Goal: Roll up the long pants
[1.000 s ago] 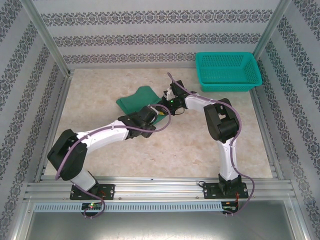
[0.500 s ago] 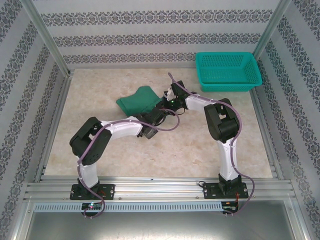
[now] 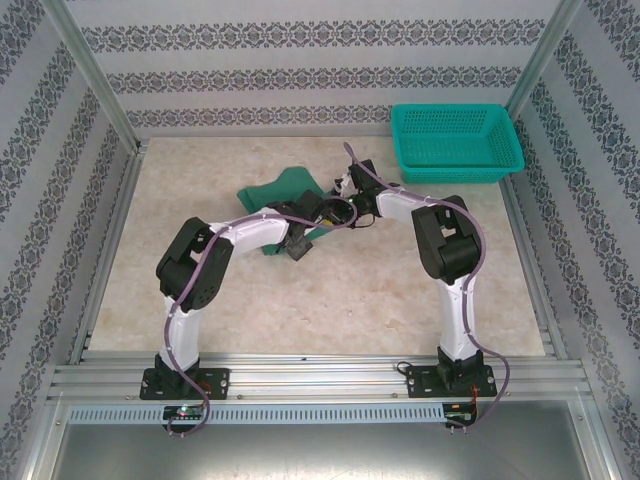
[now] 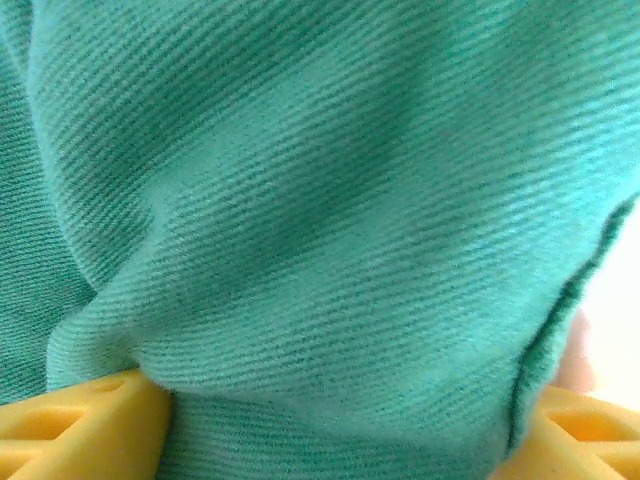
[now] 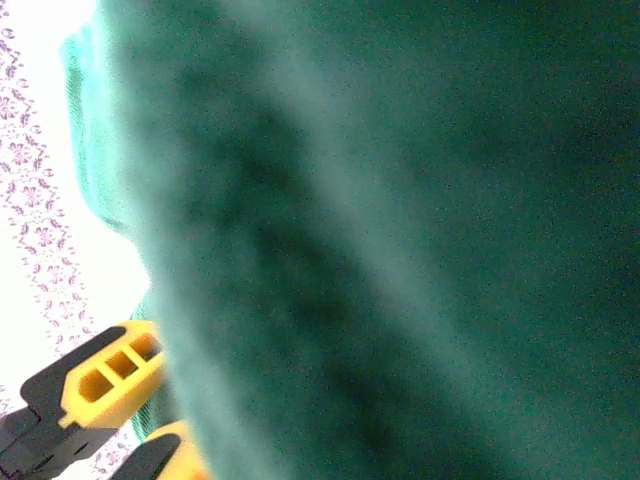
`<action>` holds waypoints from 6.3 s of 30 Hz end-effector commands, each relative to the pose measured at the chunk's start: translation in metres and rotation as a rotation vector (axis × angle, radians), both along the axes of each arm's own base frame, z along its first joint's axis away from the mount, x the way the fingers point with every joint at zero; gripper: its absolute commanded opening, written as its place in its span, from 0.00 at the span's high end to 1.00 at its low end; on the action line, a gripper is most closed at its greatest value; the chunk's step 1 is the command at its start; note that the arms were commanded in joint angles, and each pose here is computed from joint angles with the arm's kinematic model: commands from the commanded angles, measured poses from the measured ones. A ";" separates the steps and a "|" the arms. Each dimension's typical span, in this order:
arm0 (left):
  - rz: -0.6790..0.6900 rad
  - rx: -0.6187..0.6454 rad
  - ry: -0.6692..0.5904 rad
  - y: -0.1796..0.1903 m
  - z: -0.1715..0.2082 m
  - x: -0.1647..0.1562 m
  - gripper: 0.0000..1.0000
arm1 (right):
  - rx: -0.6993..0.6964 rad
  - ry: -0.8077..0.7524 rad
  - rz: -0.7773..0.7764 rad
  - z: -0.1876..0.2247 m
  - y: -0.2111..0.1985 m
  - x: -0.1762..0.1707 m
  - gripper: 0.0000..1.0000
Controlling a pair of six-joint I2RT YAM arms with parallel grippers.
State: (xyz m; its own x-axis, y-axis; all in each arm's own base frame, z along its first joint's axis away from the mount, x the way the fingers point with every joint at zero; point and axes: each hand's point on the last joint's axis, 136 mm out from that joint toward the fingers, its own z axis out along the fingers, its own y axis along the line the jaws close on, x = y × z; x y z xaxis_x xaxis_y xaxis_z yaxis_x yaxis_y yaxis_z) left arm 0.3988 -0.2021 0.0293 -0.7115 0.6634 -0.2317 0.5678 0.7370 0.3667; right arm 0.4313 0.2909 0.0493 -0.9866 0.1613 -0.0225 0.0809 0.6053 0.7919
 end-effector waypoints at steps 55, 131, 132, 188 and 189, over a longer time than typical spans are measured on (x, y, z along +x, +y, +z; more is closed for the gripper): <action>0.463 -1.414 0.874 -0.091 0.052 -0.038 0.89 | -0.070 -0.143 -0.137 0.065 -0.087 -0.032 0.09; 0.001 0.259 -0.138 -0.048 -0.014 -0.058 0.34 | 0.008 0.051 -0.127 0.009 -0.029 -0.073 1.00; 0.013 0.270 -0.124 -0.044 -0.020 -0.058 0.37 | 0.017 0.050 -0.122 0.013 -0.028 -0.076 1.00; 0.317 0.563 -0.071 0.072 -0.027 -0.006 0.11 | 0.059 0.033 -0.128 0.034 -0.036 -0.078 1.00; 0.318 0.597 -0.092 0.078 -0.021 -0.003 0.10 | 0.062 0.027 -0.136 0.034 -0.038 -0.077 1.00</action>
